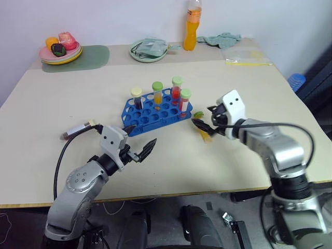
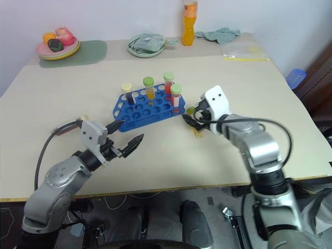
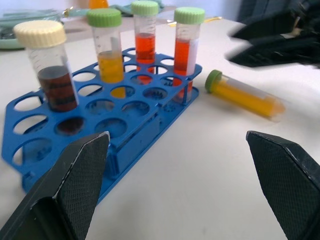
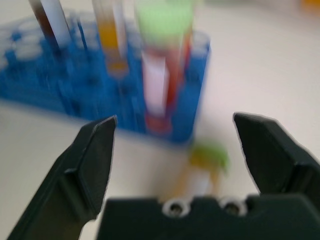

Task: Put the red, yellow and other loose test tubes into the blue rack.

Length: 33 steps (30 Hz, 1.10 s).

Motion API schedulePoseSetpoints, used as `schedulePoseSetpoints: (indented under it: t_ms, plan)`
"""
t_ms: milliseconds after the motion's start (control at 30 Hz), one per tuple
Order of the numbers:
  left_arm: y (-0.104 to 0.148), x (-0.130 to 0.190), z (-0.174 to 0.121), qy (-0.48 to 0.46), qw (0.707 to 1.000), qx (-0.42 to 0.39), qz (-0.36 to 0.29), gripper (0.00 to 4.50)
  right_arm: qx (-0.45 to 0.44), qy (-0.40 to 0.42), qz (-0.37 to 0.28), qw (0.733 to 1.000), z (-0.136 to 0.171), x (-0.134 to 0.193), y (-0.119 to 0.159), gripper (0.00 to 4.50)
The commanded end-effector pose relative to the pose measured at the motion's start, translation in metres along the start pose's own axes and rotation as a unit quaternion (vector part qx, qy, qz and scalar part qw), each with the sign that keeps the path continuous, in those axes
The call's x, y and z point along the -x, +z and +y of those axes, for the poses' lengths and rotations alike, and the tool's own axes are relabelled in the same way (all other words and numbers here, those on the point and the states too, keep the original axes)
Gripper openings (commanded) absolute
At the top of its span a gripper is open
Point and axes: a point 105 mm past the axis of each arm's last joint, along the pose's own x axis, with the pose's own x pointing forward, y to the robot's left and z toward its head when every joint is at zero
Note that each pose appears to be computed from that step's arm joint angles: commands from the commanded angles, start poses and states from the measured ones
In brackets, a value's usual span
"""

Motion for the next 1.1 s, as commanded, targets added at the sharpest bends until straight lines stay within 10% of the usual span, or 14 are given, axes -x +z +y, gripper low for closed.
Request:
schedulePoseSetpoints:
  t_ms: [33,500,667,767,967,1100]
  plan:
    - [0.009,-0.007,-0.006,-0.024,0.999,-0.011,-0.020,4.50,-0.042,0.012,0.073,0.996,-0.004,0.006,0.008,4.12]
    - [-0.001,-0.004,-0.009,-0.025,0.999,-0.010,-0.023,4.50,-0.129,0.030,0.281,0.951,-0.003,-0.024,-0.008,4.12]
    - [-0.004,0.000,-0.014,-0.025,0.999,-0.007,-0.023,4.50,-0.125,0.034,0.292,0.948,0.002,-0.027,-0.012,2.44]
    - [-0.006,0.003,-0.018,-0.038,0.999,-0.011,-0.019,4.50,-0.107,0.059,0.269,0.955,0.006,-0.019,-0.003,0.92]
    - [-0.016,0.016,0.006,0.004,1.000,-0.025,0.002,4.50,0.012,0.228,0.159,0.961,0.062,0.024,0.006,0.92]
    - [-0.021,0.026,0.024,0.031,0.999,-0.036,0.018,4.50,0.135,0.266,-0.046,0.953,0.099,0.030,0.037,0.92]
